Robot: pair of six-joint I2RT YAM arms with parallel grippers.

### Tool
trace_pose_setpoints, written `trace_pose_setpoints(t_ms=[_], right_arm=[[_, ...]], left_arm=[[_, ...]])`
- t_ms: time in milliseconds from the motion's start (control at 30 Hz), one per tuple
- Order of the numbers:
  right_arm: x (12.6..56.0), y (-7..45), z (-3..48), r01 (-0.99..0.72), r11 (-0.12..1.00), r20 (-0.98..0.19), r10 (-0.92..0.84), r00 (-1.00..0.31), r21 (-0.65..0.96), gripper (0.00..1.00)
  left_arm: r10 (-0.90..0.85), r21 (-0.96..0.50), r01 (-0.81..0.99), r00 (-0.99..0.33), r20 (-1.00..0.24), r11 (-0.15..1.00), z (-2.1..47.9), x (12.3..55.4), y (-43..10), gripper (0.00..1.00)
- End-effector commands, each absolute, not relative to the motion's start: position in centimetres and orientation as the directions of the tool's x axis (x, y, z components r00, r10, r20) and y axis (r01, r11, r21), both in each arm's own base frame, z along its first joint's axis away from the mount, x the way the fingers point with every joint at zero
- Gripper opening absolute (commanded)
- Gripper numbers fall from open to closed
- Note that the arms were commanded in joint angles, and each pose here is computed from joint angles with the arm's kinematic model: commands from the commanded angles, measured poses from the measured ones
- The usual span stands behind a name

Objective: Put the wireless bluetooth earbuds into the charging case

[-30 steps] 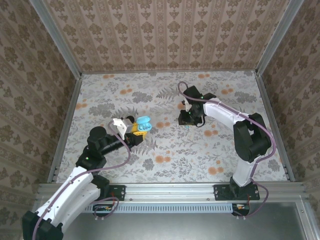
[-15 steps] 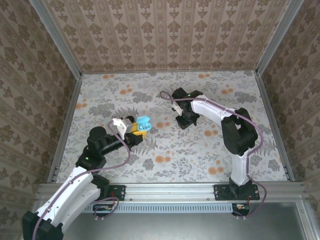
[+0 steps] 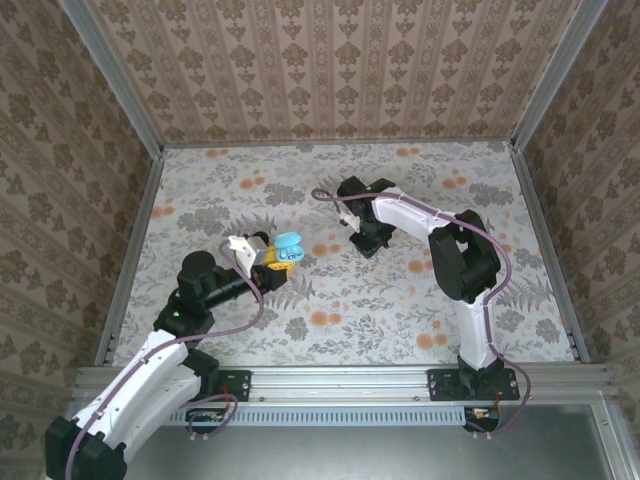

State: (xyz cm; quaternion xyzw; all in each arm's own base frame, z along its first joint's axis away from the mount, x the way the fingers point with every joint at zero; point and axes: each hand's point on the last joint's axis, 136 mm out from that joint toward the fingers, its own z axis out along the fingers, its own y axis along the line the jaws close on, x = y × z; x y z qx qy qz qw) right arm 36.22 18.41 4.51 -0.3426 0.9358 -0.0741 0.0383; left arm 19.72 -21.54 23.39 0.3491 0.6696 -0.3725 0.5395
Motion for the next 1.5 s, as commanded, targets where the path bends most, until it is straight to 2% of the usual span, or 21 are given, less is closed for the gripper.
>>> trace_pose_setpoints(t_ms=[0,500,867,1167,1467], right_arm=[[36.0,17.8,4.3,-0.666,0.722,0.039,-0.672,-0.740,-0.187,0.35],[35.7,17.6,2.6,-0.672,0.719,0.083,-0.669,-0.738,-0.176,0.36],[35.7,17.7,1.8,-0.677,0.716,0.091,-0.672,-0.735,-0.170,0.33],[35.8,18.2,2.1,-0.663,0.732,0.064,-0.662,-0.746,-0.153,0.28],[35.5,19.4,4.0,-0.585,0.806,-0.009,-0.589,-0.808,-0.090,0.23]], left_arm=[[0.063,-0.076,0.879,-0.120,-0.991,0.470,24.4,19.6,-21.7,0.28],[0.067,-0.072,0.877,-0.118,-0.991,0.474,24.4,19.3,-21.4,0.28],[0.067,-0.072,0.877,-0.118,-0.991,0.476,24.4,19.3,-21.4,0.28],[0.067,-0.074,0.877,-0.121,-0.990,0.476,24.4,19.2,-21.4,0.28],[0.066,-0.074,0.877,-0.119,-0.991,0.475,24.4,19.2,-21.3,0.28]])
